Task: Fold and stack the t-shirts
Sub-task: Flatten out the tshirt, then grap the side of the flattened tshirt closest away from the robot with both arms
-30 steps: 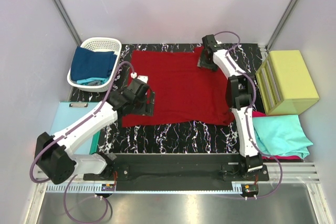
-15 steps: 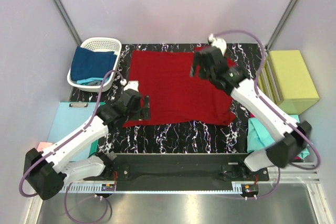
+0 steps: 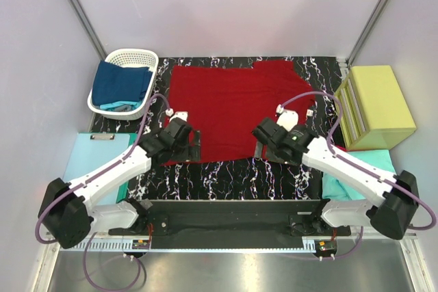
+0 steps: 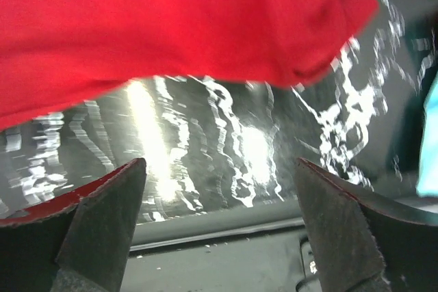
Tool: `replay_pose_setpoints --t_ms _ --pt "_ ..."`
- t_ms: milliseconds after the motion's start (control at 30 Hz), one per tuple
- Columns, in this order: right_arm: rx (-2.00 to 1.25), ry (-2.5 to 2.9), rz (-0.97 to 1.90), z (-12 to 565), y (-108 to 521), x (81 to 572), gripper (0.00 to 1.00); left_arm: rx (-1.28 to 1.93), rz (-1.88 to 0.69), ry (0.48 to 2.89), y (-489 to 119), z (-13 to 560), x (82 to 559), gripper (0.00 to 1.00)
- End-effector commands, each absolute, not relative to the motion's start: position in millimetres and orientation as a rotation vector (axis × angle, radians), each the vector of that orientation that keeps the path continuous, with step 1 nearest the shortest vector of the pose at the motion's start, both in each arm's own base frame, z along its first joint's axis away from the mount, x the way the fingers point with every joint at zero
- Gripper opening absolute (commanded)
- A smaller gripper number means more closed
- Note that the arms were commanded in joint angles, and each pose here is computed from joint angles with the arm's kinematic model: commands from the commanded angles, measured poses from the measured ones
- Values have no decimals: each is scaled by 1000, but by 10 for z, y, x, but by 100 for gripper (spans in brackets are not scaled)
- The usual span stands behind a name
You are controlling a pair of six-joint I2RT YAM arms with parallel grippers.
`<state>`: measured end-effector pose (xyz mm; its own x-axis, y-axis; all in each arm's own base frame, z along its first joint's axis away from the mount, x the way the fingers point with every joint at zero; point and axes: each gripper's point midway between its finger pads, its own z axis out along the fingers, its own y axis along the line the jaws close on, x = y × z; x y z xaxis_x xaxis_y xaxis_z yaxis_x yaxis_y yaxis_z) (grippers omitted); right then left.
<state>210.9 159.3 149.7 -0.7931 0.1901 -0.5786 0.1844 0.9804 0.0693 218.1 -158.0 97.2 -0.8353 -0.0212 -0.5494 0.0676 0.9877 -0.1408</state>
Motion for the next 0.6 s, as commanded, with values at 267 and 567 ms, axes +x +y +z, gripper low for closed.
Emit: replay_pose_setpoints --t_ms 267,567 --pt "606 2517 -438 800 1115 1701 68 51 -228 2565 -1751 1030 2311 99" --pt "671 2494 -550 722 1081 2076 70 88 -216 2557 -1742 1138 2326 99"
